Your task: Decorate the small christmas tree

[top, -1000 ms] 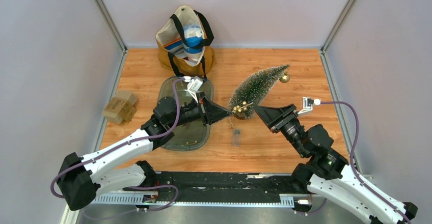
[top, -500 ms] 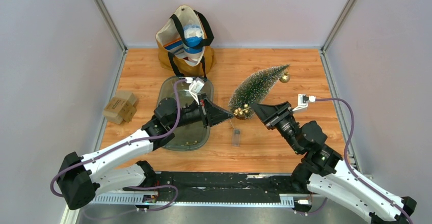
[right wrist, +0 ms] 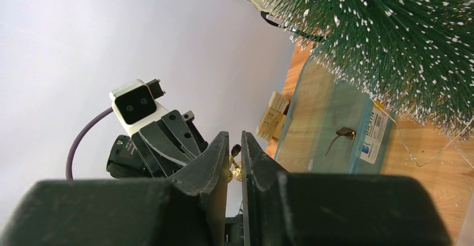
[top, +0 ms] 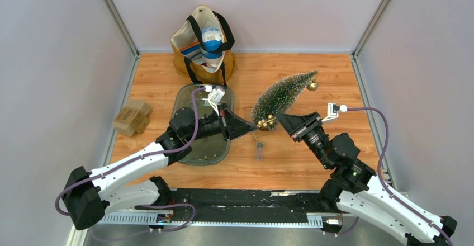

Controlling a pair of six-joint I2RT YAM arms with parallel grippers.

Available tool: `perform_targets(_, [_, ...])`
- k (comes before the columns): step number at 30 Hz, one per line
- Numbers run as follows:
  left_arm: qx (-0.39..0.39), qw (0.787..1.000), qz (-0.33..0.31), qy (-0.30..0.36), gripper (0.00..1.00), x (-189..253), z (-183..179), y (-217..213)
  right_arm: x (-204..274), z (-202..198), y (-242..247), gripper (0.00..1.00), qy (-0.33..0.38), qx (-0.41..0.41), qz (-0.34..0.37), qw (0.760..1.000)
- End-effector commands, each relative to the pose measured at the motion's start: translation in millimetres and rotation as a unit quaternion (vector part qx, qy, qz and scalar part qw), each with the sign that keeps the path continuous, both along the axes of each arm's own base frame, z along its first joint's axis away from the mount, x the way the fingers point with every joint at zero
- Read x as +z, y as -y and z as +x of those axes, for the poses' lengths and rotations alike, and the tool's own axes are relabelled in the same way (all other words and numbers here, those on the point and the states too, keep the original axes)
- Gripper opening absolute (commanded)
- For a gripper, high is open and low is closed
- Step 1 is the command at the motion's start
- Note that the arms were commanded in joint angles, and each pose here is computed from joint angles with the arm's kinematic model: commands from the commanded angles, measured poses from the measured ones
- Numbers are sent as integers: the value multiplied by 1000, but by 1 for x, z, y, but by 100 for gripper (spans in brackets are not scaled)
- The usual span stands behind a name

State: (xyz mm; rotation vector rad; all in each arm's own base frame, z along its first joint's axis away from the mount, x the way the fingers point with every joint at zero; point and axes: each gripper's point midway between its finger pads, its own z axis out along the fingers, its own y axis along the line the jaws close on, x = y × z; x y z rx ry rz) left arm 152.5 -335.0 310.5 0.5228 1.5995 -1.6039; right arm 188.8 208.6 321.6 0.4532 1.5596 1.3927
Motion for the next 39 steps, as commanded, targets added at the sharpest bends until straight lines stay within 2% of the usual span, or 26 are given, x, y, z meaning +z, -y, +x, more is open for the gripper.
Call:
perform_targets(1, [-11,999,-26,21,0,18,-4,2,18,-1,2,14,23,-4,15,1000])
perform_targets(7, [-9,999,-25,18,0,17,-3,3,15,1,2,1,16,-8,5,1000])
perform_targets(8, [-9,999,-25,18,3,17,-2,3,15,1,3,0,17,-9,3,1000])
perform_targets(9, [-8,1000,-22,14,12,16,-2,3,15,2,4,0,17,-13,-2,1000])
perform_targets(10, [-6,1000,-20,12,17,14,-1,4,16,2,7,0,18,-19,-6,1000])
perform_targets(11, [-6,1000,-17,10,29,13,-1,4,13,3,11,0,17,-27,-18,999])
perform_targets(13, [0,1000,-4,5,46,7,2,4,14,3,22,0,21,-47,-26,998])
perform_targets(17, [33,999,41,-2,66,-8,13,0,10,3,60,0,18,-114,-46,992])
perform_targets(26, [120,977,174,12,82,-29,53,-9,1,-7,167,0,16,-299,-54,953])
perform_targets(30, [135,968,212,11,84,-32,71,-2,5,-6,183,0,7,-333,-72,940])
perform_targets(39, [154,961,228,18,85,-28,94,12,20,-4,193,0,8,-363,-107,926])
